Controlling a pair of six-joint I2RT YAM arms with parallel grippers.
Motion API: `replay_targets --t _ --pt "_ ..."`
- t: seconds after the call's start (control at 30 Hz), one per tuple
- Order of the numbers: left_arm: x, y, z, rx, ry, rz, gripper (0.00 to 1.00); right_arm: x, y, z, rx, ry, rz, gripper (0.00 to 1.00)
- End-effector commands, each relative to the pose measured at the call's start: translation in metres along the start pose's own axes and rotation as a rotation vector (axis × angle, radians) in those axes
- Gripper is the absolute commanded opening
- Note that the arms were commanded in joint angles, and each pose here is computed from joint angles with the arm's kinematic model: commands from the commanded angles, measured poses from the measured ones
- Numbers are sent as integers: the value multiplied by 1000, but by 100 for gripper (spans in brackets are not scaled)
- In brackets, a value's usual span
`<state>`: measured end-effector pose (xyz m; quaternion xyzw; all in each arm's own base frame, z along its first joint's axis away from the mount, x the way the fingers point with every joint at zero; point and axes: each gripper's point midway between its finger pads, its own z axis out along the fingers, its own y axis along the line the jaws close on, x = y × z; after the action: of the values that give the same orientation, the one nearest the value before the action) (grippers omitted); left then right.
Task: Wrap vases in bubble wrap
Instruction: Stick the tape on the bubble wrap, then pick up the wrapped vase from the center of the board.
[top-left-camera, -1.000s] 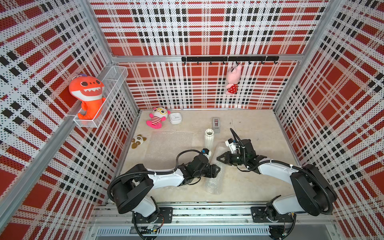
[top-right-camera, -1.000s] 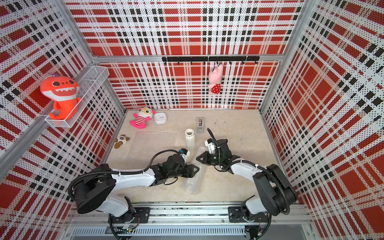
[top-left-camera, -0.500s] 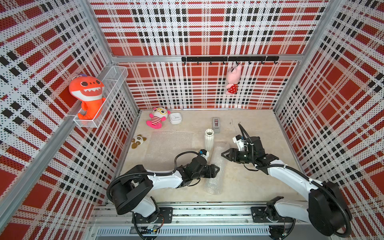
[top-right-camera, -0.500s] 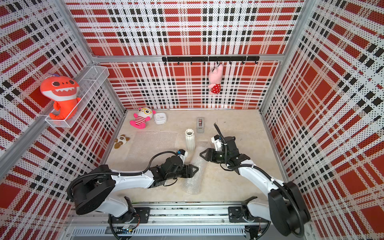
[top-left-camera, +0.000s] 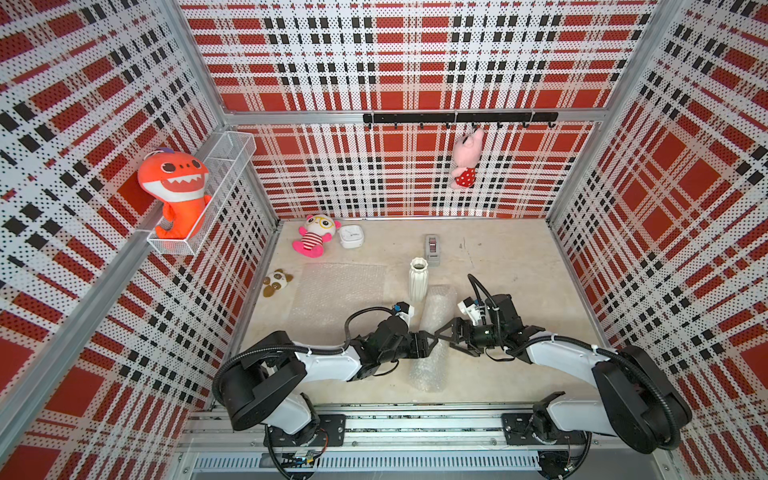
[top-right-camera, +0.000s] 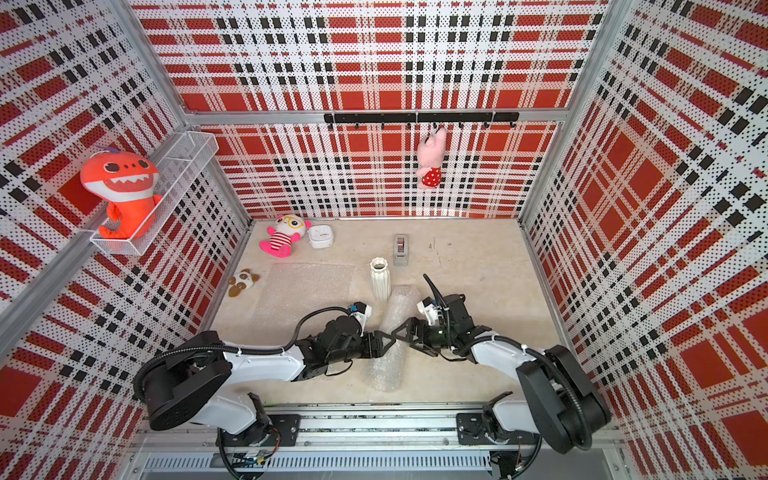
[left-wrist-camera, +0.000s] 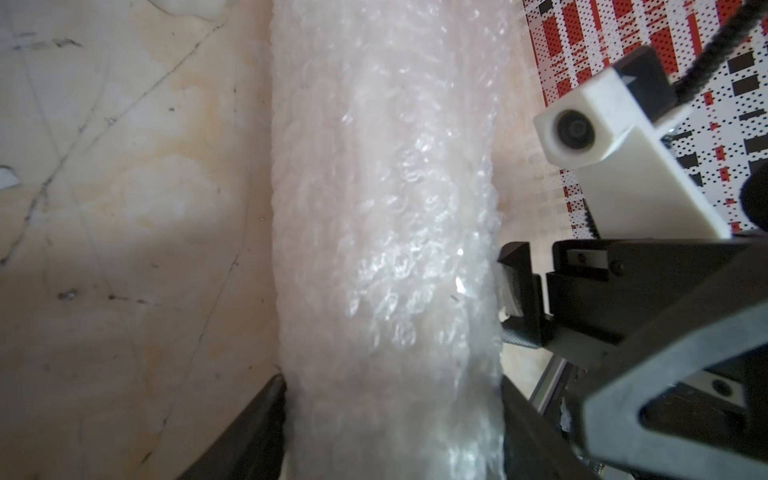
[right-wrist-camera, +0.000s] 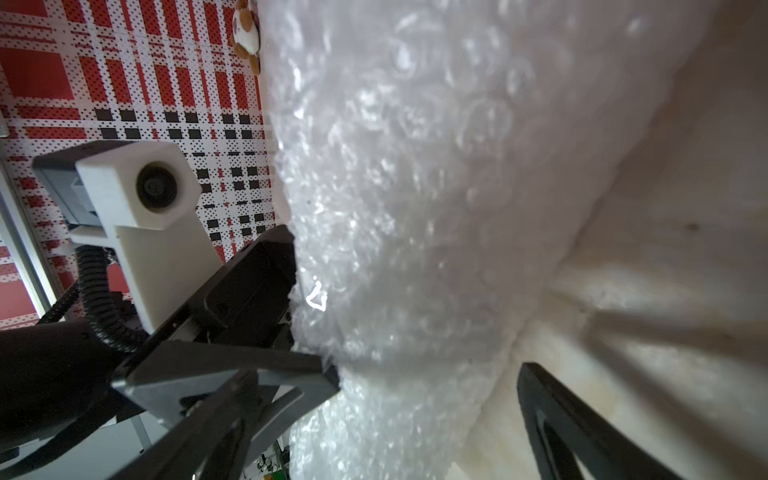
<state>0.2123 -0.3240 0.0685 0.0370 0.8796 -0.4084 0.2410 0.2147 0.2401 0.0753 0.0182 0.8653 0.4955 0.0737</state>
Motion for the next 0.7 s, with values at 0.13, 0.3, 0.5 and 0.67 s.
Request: replay_targets --t 0.13,0.3,0.5,0.67 --pt "20 -11 2 69 79 15 66 -13 1 14 -18 -56 -10 100" --pt "21 -15 2 82 83 26 66 -22 8 10 -85 -126 -2 95" --pt "20 -17 3 86 80 34 66 -10 -9 23 -12 -93 -2 88" --pt "17 -25 5 97 72 50 67 -5 -21 30 15 -93 2 76"
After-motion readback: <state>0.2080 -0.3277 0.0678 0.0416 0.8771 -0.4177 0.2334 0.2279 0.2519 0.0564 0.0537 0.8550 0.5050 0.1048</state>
